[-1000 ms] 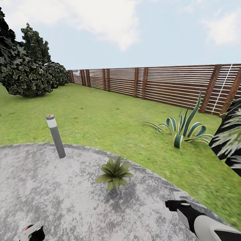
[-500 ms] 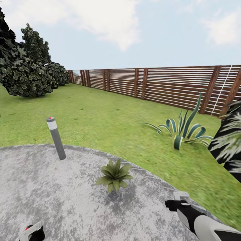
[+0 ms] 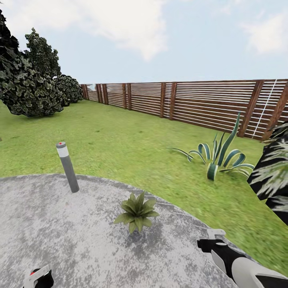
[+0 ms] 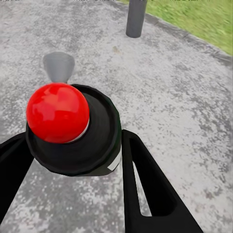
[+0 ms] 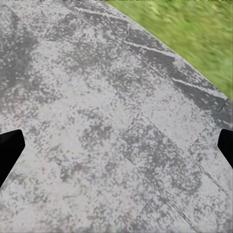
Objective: Pick up the pesticide atomizer in the garden and spray insectifuge to fully cover both potted plants in the garden.
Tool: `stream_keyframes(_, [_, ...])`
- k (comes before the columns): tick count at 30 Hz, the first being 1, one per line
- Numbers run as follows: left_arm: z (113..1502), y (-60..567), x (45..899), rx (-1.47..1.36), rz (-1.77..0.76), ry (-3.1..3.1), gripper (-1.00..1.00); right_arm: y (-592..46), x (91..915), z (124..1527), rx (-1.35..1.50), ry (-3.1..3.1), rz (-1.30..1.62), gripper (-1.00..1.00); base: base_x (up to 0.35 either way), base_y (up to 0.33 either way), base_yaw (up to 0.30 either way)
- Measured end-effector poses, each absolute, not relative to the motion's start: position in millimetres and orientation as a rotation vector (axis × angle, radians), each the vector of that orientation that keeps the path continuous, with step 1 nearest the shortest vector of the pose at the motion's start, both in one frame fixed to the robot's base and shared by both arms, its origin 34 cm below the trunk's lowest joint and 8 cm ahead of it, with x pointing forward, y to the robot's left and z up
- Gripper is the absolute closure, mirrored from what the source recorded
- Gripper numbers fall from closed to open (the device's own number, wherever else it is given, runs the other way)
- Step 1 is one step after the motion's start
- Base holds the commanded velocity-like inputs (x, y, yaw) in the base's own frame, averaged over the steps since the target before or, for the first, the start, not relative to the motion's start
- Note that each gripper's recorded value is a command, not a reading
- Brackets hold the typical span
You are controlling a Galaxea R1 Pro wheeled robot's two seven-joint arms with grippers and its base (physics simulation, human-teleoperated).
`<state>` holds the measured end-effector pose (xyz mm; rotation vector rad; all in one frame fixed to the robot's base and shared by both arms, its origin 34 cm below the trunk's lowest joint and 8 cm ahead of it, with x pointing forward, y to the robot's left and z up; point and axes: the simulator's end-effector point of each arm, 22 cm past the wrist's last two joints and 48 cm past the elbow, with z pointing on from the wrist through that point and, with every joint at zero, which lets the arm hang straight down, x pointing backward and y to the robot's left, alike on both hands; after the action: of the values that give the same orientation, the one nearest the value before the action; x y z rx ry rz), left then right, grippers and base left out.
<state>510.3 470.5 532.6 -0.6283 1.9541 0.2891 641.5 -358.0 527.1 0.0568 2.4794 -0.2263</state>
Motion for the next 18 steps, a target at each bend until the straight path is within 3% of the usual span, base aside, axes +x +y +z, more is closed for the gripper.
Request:
stream_keyframes(14, [537.7,474.7,513.6,-0.595,0.302,1.953,1.00,-355.0,642.5,527.5,0.035,2.483,-0.233,-1.00,0.000,0.000,0.000])
stream_keyframes(18, [545.2,466.7,535.6,-0.317,0.322,2.050,1.00,-359.8,693.1,574.8,0.036,2.370,-0.242,-1.00,0.000,0.000,0.000])
